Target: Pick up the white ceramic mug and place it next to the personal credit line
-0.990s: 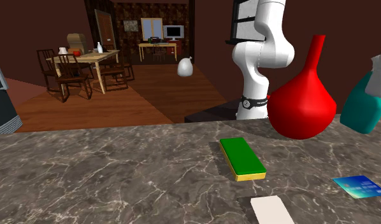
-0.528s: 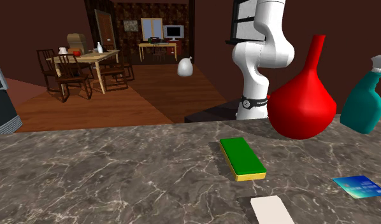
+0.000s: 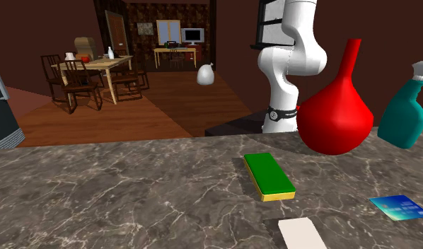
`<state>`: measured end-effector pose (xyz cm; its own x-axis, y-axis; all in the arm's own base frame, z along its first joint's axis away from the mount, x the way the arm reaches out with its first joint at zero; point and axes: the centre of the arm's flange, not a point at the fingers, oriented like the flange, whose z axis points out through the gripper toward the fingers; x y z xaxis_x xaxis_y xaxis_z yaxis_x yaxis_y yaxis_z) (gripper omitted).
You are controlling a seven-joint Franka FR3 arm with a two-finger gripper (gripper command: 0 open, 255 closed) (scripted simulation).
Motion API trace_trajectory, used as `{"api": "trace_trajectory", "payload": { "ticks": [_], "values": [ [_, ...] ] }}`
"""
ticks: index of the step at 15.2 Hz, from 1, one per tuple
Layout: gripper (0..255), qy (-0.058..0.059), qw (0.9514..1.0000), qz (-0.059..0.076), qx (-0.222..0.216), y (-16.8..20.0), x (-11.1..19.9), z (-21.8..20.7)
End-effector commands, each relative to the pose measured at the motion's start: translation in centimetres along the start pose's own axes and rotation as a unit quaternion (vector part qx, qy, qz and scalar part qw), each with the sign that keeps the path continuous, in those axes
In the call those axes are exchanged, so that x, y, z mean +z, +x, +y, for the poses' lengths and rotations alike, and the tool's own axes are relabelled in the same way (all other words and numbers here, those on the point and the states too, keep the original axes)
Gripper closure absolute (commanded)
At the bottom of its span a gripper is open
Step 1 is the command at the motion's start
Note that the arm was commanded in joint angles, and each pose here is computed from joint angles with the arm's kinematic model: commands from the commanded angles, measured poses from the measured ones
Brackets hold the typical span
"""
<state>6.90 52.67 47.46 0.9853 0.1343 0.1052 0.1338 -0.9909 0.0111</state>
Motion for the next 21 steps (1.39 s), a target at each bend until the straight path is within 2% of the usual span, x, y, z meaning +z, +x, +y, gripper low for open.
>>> {"api": "trace_trajectory", "payload": {
  "ticks": [1,21],
  "values": [
    [255,0.0,1.0,0.0,0.0,-0.1,1.0,0.0],
    [255,0.0,1.0,0.0,0.0,-1.2,11.4,-0.1]
  ]
}}
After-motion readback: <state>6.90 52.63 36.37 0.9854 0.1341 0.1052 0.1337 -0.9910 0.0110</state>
